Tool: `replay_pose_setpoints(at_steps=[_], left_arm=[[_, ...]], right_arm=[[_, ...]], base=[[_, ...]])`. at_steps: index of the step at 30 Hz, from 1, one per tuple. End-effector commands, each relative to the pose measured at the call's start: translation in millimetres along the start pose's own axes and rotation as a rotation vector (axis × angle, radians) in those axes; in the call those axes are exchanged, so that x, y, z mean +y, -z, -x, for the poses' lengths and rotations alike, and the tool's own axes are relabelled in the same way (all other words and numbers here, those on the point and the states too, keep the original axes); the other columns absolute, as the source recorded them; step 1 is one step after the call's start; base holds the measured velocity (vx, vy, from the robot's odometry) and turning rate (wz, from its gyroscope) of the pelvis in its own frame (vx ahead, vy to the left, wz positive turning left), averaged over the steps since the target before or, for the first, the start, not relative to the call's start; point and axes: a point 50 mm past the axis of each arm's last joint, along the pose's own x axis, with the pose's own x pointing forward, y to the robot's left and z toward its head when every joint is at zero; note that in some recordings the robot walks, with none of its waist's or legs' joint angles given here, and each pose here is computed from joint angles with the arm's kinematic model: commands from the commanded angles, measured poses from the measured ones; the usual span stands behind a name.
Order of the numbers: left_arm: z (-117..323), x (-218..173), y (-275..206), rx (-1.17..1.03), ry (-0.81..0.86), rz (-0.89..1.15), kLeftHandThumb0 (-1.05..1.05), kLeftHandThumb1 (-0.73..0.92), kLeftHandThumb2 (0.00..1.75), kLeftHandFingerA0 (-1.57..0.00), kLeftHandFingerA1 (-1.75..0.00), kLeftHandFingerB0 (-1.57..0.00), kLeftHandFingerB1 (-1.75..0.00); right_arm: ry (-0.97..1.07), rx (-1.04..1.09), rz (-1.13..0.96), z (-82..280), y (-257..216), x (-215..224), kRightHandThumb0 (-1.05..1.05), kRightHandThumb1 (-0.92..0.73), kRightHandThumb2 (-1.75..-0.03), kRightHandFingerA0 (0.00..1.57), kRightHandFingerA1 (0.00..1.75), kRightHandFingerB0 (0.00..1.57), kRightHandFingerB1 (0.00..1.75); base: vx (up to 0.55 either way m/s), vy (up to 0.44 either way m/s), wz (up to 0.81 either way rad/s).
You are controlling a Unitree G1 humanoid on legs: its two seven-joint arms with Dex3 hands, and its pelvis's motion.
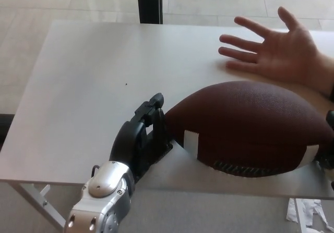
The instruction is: The robot uses both its hands to grab the left and right ends of a football kept in the middle of the desk infront of it, lifts it up and places it in the palm of a person
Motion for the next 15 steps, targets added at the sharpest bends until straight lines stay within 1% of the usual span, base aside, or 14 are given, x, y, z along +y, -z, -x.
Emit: replay_pose_setpoints(at_steps=[1,2,3,5,6,7,8,9,10,11,12,13,14,15], left_arm=[[-5,2,5,0.060,-0.042,0.039,-1.05,0.92,0.91,-0.19,-0.57,0.00,-0.11],[-6,2,4,0.060,-0.043,0.043,-1.04,0.92,0.92,-0.21,-0.58,0.00,-0.13],[-7,1,4,0.060,-0.043,0.044,-1.04,0.92,0.92,-0.24,-0.60,0.00,-0.15],[-9,0,2,0.057,-0.040,0.045,-1.04,0.92,0.92,-0.26,-0.61,0.00,-0.16],[-12,-3,2,0.063,-0.026,0.037,-1.04,0.86,1.31,-0.29,-0.64,-0.07,0.00],[-13,-4,2,0.065,-0.023,0.042,-1.04,0.86,1.31,-0.29,-0.64,-0.07,0.00],[-14,-5,2,0.068,-0.020,0.041,-0.99,0.83,1.30,-0.32,-0.66,0.00,-0.04],[-15,-6,3,0.072,-0.014,0.037,-1.01,0.84,1.29,-0.41,-0.71,-0.08,-0.05],[-16,-7,3,0.076,-0.017,0.032,-1.05,0.92,0.90,-0.42,-0.69,0.00,-0.22],[-17,-7,2,0.076,-0.020,0.031,-0.97,0.83,1.28,-0.44,-0.73,-0.08,-0.11],[-18,-7,2,0.076,-0.020,0.035,-1.03,0.88,1.29,-0.49,-0.77,-0.11,-0.12],[-19,-9,2,0.077,-0.020,0.038,-1.00,0.85,1.27,-0.56,-0.80,-0.10,-0.16],[-21,-10,2,0.081,-0.023,0.037,-0.99,0.85,1.27,-0.58,-0.81,-0.10,-0.16],[-21,-11,2,0.086,-0.023,0.038,-1.03,0.87,1.28,-0.55,-0.76,-0.12,-0.11]], right_arm=[[-0.014,-0.023,-0.033,-8,-18,-1,-0.96,-0.83,-1.25,0.15,0.49,0.01,0.31],[-0.017,-0.035,-0.036,-9,-20,-1,-1.04,-0.92,-0.88,0.21,0.42,0.06,0.26],[-0.021,-0.045,-0.035,-9,-22,1,-1.04,-0.91,-0.89,0.22,0.42,0.07,0.26],[-0.035,-0.055,-0.038,-11,-25,3,-1.04,-0.92,-0.88,0.21,0.42,0.06,0.25],[-0.039,-0.058,-0.038,-11,-25,6,-1.04,-0.92,-0.90,0.21,0.42,0.06,0.26],[-0.042,-0.057,-0.036,-11,-25,7,-1.04,-0.92,-0.90,0.21,0.42,0.06,0.26],[-0.042,-0.053,-0.036,-10,-24,7,-1.04,-0.92,-0.89,0.22,0.42,0.06,0.26],[-0.045,-0.052,-0.034,-10,-23,8,-1.05,-0.92,-0.90,0.23,0.44,0.06,0.25],[-0.054,-0.047,-0.038,-10,-23,9,-1.05,-0.92,-0.90,0.23,0.43,0.06,0.25],[-0.058,-0.040,-0.042,-10,-22,10,-0.93,-0.84,-1.24,0.20,0.50,0.06,0.27],[-0.067,-0.035,-0.040,-10,-22,11,-1.04,-0.92,-0.91,0.25,0.44,0.04,0.23],[-0.094,-0.032,-0.033,-9,-21,12,-1.05,-0.92,-1.32,0.20,0.51,0.04,0.12],[-0.125,-0.027,-0.021,-9,-21,14,-1.04,-0.92,-0.92,0.25,0.43,0.00,0.18],[-0.138,-0.020,-0.015,-9,-21,15,-1.05,-0.92,-0.91,0.29,0.42,0.00,0.17]], base=[[0.00,0.000,0.00],[0.00,0.000,0.00],[0.00,0.000,0.00],[0.00,0.000,0.00],[0.00,0.000,0.00],[0.00,0.000,0.00],[0.00,0.000,0.00],[0.00,0.000,0.00],[0.00,0.000,0.00],[0.00,0.000,0.00],[0.00,0.000,0.00],[0.00,0.000,0.00],[0.00,0.000,0.00],[0.00,0.000,0.00]])
